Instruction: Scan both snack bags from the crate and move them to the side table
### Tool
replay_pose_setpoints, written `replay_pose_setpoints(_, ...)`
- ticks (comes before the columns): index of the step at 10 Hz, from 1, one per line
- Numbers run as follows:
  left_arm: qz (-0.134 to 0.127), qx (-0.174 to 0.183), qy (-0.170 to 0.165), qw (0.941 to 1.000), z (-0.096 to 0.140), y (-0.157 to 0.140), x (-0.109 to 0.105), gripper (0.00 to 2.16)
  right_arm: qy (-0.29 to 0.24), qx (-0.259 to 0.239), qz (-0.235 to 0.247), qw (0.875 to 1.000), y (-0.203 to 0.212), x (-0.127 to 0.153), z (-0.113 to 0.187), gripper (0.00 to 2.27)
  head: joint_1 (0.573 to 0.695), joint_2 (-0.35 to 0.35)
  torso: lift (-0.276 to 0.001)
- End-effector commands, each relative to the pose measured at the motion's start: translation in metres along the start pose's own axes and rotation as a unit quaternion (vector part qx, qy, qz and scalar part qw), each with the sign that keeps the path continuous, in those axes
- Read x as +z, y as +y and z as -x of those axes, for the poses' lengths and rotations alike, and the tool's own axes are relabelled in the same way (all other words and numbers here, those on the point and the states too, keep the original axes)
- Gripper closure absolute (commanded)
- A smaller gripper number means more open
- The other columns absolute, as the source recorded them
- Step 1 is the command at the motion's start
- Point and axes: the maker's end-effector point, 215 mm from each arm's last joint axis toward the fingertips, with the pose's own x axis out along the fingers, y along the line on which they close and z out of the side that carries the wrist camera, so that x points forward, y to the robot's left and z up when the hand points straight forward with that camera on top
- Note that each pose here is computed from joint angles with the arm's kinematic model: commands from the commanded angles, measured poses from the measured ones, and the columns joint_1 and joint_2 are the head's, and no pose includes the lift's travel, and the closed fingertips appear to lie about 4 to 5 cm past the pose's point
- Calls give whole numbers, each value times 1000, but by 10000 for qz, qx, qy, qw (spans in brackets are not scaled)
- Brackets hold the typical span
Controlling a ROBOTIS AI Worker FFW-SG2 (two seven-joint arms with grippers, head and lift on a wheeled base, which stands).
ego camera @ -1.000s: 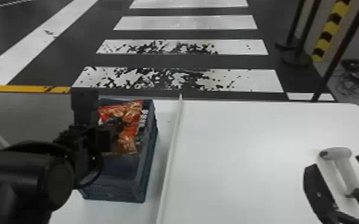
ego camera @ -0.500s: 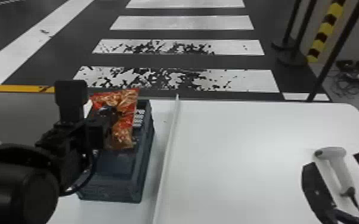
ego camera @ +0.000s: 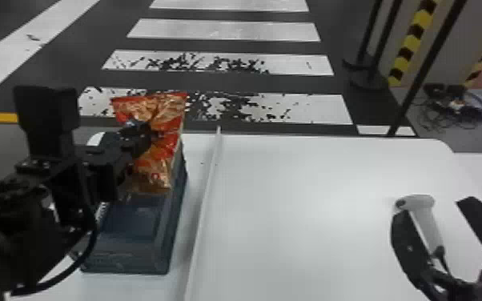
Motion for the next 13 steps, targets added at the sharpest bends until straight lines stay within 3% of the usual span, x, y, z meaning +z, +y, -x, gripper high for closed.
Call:
replay_pose_setpoints(1,-61,-494,-159,9986,13,-42,14,1733,-23,-98,30,9999,-10,4,0,107,695,-31,-95)
replay_pose_setpoints(4,-221,-1636,-171,9861,20,-145,15,1733,-117,-257,71,9996,-23,15,1,107,695,-164,-95)
replay_pose_setpoints(5,-361,-1969,-23,9798,16,-183,1,1733,-150,-288,90,9994,-26,18,1,107,695,-230,-95)
replay_pose_setpoints(7,-843,-2332,441,9678,0,-246,-49,1733,-201,-391,74,9990,-35,23,2,107,695,-346,-95)
replay_pose_setpoints(10,-1071,-2790,737,9515,-24,-312,-106,1733,-254,-501,75,9984,-49,28,1,107,695,-350,-95)
replay_pose_setpoints(13,-1340,-2973,896,9411,-39,-347,-150,1733,-242,-521,26,9983,-52,27,-4,107,695,-350,-95)
